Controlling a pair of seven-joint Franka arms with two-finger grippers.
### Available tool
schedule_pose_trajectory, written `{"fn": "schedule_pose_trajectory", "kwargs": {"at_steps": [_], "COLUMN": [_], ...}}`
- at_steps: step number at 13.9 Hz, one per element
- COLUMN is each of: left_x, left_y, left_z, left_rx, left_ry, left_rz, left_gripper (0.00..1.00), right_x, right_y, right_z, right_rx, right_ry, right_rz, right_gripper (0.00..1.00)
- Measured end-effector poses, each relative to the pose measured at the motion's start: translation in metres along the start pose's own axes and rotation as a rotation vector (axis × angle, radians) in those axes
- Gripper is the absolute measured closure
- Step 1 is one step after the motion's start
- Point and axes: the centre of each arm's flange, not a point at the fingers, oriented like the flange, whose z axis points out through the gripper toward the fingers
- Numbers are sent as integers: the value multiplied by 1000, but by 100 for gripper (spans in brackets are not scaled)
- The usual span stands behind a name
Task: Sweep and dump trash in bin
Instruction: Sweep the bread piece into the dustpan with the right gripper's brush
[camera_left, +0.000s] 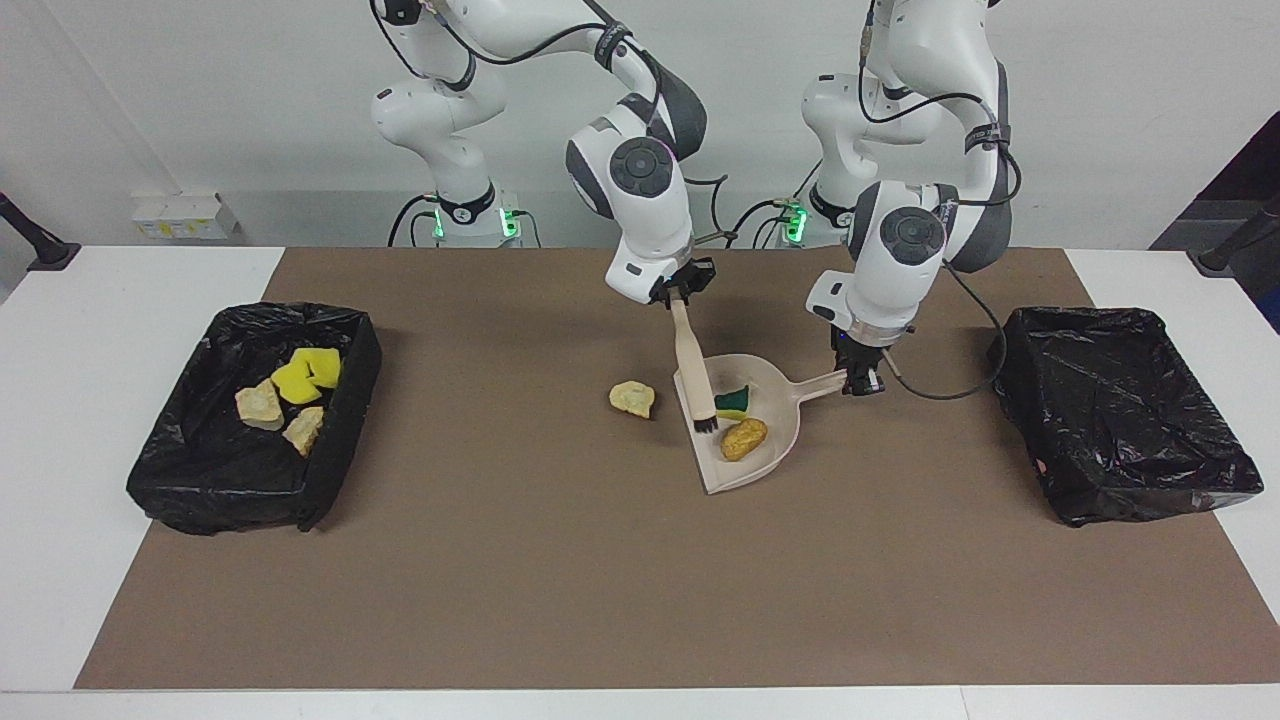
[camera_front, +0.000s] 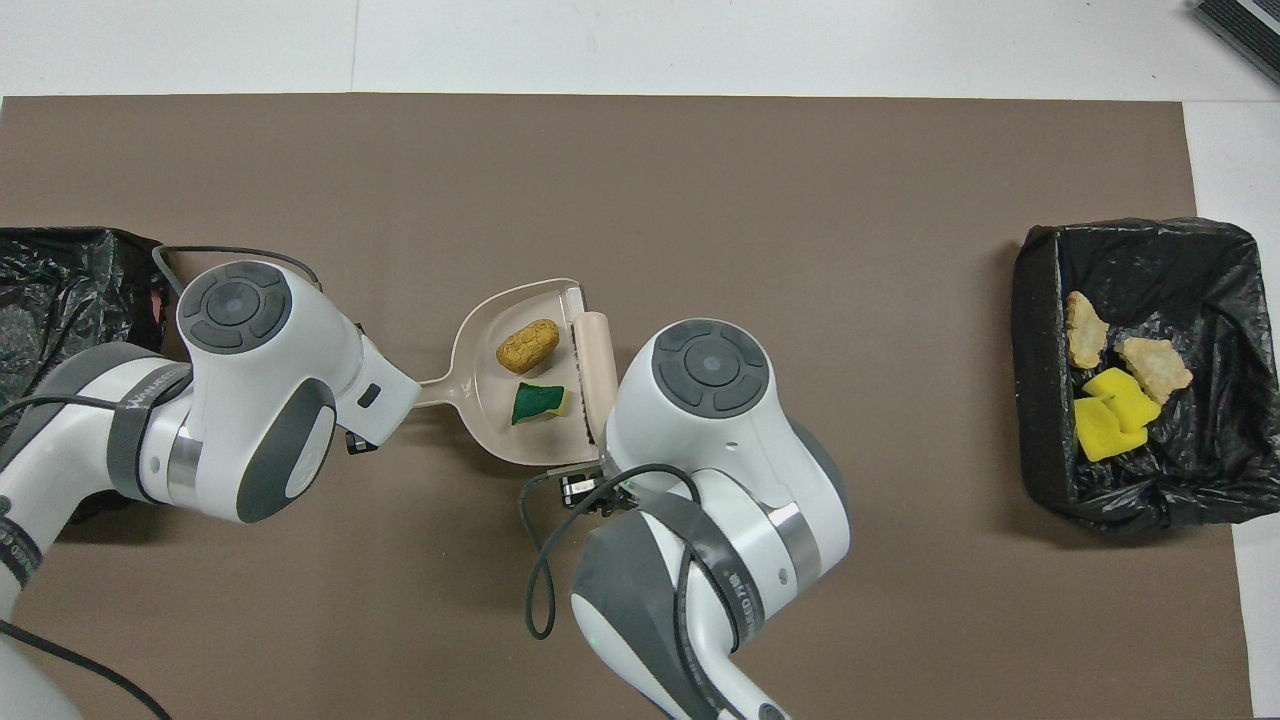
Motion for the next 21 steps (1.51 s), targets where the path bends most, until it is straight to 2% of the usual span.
{"fn": "schedule_pose_trajectory", "kwargs": {"at_steps": [2,4,7,11,14,17,21], "left_x": [0,3,15,22,22,21,21], "left_y": [0,2,9,16,16,16,17], "left_z": [0,0,-1,0,1,1,1], "left_rx": [-1,-1,1,-2,-3,-4,-5], "left_ry": [0,-1,-2,-6,-6,-6,-7], "left_rz": [1,7,33,49,47,37,29], "left_gripper": [66,66,66,66,66,66,66], "right_x": [1,3,2,0,-1,0,-1], "right_y": [23,49,83,127,128,97,24], "right_z": [-5,-7,3,25,36,55,74], "right_rx": [-45,-126,-166,-146,-112,-62,24], "right_ry": [-31,-53,-72,-25,-12,4,39], "right_rz": [22,48,124,192,206,178,125], "right_gripper": [74,74,74,74,74,74,74]}}
